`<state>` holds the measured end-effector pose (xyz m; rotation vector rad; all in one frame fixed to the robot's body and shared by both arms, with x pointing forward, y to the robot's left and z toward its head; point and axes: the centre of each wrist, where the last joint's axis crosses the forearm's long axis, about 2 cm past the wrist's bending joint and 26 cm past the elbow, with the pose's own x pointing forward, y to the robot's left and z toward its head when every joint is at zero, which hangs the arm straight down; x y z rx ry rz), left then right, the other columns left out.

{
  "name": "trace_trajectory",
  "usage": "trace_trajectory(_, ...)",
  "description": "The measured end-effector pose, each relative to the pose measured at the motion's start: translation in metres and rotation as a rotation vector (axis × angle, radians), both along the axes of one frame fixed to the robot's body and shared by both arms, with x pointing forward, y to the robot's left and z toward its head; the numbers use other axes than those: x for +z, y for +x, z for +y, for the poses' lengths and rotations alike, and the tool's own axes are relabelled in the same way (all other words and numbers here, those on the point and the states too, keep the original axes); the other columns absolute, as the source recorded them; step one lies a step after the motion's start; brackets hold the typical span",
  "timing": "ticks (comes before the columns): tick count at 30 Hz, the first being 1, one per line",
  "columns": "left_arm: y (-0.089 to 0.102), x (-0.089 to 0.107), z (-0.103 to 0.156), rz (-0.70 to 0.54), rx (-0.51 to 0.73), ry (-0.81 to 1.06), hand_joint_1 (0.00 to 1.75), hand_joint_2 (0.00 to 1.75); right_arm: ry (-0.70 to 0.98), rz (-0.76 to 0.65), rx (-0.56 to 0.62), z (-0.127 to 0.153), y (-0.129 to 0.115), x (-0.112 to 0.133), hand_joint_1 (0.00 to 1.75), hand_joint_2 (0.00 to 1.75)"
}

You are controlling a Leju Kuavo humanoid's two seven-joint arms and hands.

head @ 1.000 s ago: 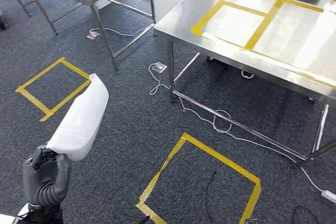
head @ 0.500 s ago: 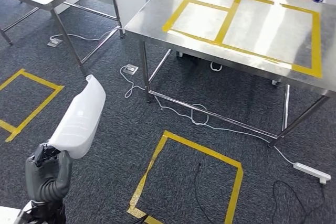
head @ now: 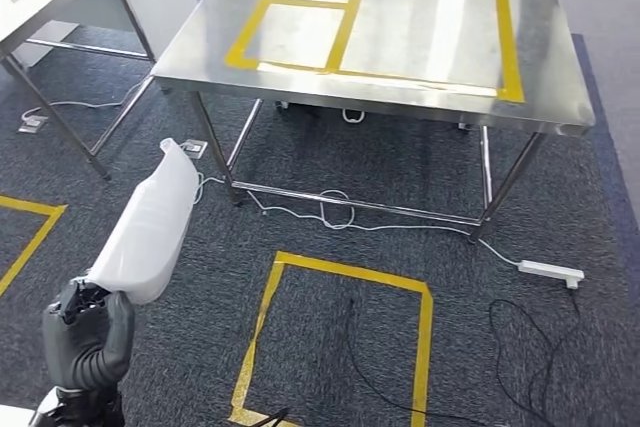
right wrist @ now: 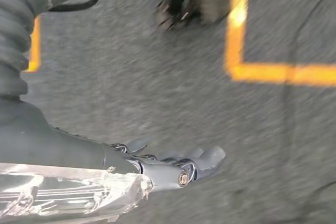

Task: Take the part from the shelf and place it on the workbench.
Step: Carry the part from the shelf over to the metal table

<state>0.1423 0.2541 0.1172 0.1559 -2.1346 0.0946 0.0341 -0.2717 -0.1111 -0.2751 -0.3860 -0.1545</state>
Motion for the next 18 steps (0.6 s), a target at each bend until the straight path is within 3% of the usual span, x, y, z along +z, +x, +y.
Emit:
trace_trajectory(4,-0.013,-0.004,-0.002,0.039,0.010,0.013,1.75,1.75,-0.024,0.086,-0.010,-0.003,-0.009,-0.001,0.00,1.75)
trace_trajectory(7,-0.017,-0.003,-0.001,0.043,0.019,0.011,1.75,1.75,-0.016,0.025,-0.006,-0.003,-0.011,-0.001,0.00,1.75)
trace_trajectory(13,-0.005,0.004,-0.001,0.006,0.032,0.011,1.75,1.75,0.020,-0.076,0.044,0.003,-0.006,-0.001,0.00,1.75)
trace_trajectory(18,-0.001,0.004,-0.002,0.003,0.051,0.028,1.75,1.75,0.060,-0.114,0.014,0.009,0.002,0.000,0.00,1.75)
